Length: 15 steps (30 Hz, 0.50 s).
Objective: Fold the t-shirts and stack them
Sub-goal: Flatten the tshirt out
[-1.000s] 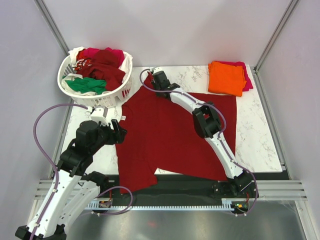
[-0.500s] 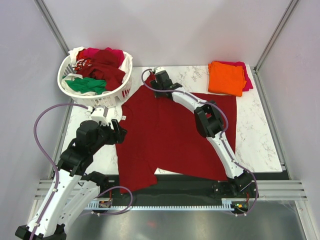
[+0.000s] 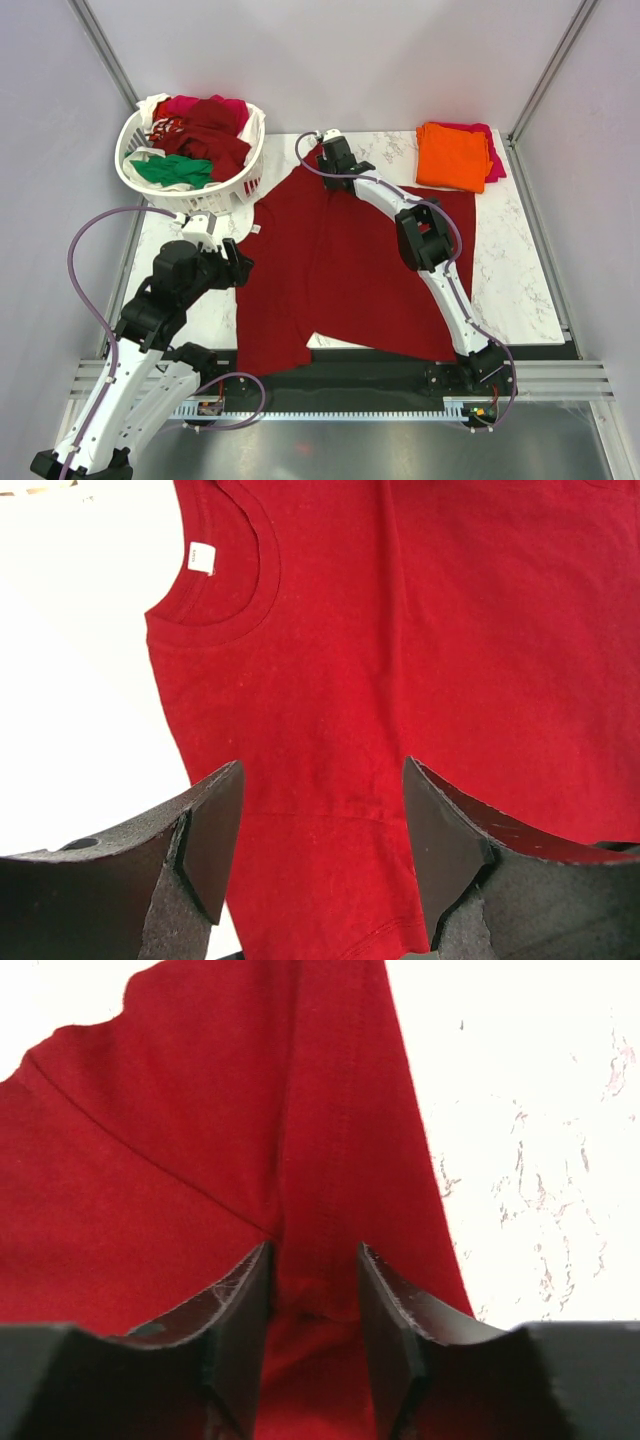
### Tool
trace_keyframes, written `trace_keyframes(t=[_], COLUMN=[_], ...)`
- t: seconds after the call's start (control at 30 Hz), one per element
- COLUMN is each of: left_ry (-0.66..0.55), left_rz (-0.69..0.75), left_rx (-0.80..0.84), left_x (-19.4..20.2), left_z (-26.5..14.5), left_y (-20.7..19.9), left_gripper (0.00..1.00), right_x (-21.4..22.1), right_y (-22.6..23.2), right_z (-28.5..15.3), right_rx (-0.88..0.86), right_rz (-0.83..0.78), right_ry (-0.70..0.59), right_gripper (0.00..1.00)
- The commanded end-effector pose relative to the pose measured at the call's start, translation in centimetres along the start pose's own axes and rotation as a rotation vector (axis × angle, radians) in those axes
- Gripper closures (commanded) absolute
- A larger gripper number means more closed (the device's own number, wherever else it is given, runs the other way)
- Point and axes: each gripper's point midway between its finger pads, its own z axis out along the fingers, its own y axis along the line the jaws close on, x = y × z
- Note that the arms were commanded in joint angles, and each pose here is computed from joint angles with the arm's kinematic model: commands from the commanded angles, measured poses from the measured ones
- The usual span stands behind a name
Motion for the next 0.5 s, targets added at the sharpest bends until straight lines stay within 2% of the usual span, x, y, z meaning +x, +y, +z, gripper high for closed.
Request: trace_keyframes(t=[0.0, 0.1, 0.13, 0.3, 0.47], left_ry=[-0.024, -0.023, -0.02, -0.022, -0.021], left_rz=[0.004, 0.004, 0.004, 0.003, 0.003], left_rx=[-0.004, -0.006, -0.007, -0.006, -0.008], left_x=[-0.7, -0.6, -0.6, -0.6, -0.6], left_z=[0.2, 0.2, 0.2, 0.2, 0.2], left_y=[0.0, 0.0, 0.0, 0.0, 0.0], left_gripper=[0.29, 0.29, 0.29, 0.29, 0.29], right_x=[-3.7, -3.7, -4.0, -5.5, -6.0], right_y=[0.3, 0.5, 0.5, -0.7, -3.9], right_z=[-1.8, -2.2, -2.5, -3.6, -3.1], right_rx=[-0.03, -0.045, -0.05, -0.043, 0.042], right_rz=[0.015, 0.018, 0.02, 0.054, 0.053], right_ry=[-0.072, -0.067, -0.071, -0.106, -0.118], right_gripper=[0.56, 0.54, 0.47, 0.31, 0.3])
